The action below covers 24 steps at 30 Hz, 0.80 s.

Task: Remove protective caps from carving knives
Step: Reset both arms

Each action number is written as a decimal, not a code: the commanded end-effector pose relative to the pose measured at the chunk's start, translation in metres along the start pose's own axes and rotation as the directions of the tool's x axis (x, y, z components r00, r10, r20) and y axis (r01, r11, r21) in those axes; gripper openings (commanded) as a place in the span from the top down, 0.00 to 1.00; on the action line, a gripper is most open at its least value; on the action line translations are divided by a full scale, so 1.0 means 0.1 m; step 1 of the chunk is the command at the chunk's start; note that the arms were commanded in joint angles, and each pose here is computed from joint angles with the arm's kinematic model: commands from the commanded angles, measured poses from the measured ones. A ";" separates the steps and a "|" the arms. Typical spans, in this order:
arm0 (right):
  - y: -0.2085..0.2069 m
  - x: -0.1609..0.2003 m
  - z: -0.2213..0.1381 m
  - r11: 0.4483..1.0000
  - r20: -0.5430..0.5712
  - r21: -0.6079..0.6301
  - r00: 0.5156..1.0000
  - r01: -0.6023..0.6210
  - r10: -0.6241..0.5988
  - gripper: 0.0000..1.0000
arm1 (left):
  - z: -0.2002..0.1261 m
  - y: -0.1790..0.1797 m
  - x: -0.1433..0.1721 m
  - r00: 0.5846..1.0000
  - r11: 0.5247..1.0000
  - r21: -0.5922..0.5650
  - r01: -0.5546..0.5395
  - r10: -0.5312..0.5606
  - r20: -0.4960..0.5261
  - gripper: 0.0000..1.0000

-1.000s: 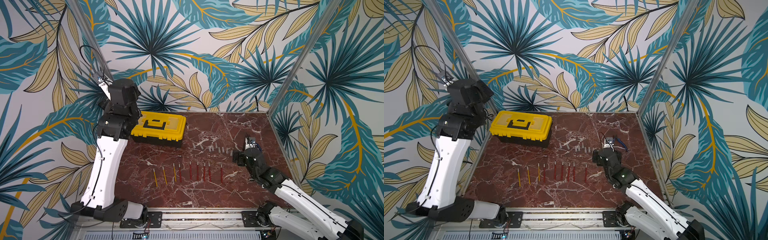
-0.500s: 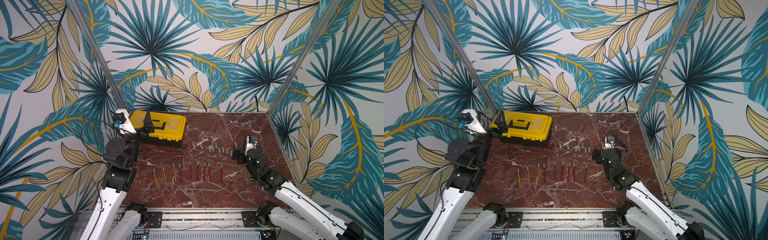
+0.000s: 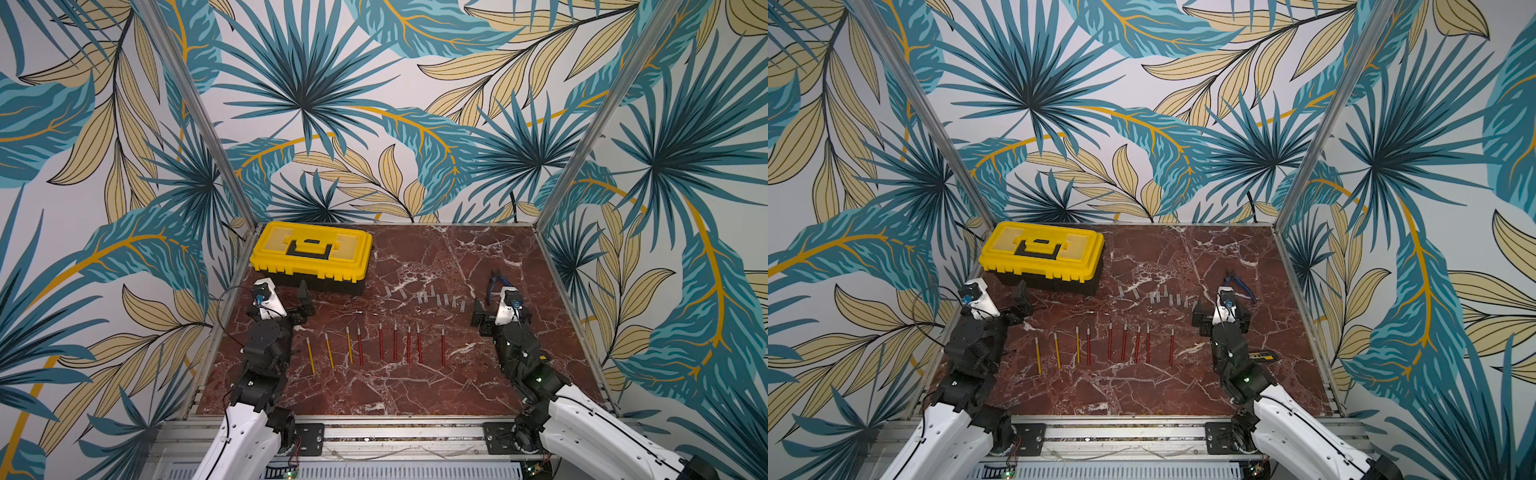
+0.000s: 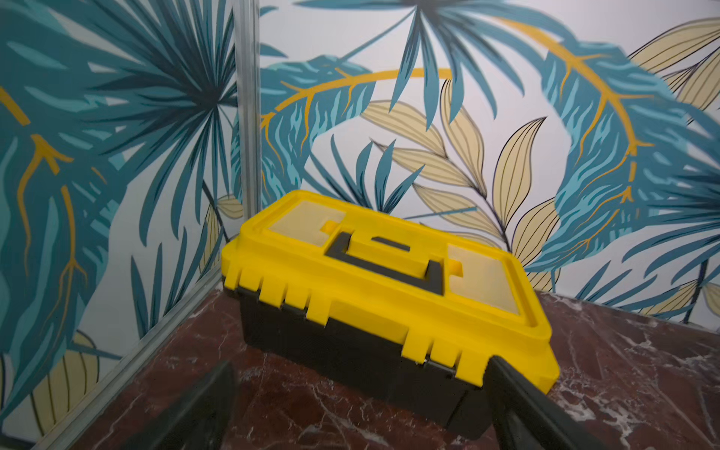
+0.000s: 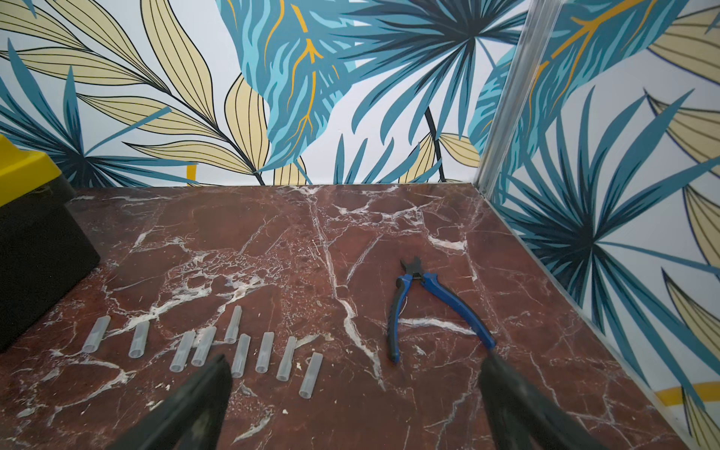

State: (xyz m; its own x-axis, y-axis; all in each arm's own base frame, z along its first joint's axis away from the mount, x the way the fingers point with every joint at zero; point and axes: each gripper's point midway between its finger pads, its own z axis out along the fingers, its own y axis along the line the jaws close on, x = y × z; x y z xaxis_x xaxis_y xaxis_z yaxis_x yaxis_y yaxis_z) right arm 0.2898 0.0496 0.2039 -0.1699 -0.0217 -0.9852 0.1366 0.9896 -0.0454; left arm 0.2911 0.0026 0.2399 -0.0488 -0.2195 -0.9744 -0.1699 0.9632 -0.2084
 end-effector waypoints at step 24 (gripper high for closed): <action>-0.39 0.37 0.34 0.972 -0.084 0.184 0.988 0.144 -0.130 0.01 | 0.61 0.27 0.86 0.965 0.965 -0.160 -0.208 0.176 -0.194 0.00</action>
State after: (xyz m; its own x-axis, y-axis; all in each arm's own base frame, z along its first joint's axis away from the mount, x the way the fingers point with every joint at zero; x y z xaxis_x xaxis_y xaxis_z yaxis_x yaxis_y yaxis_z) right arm 0.3096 0.0156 0.1693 -0.2792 -0.1948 -0.9403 0.2616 0.9267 -0.2697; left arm 0.3389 0.0142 0.1371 -0.3186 -0.0773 -0.9447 -0.2908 0.9566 0.0198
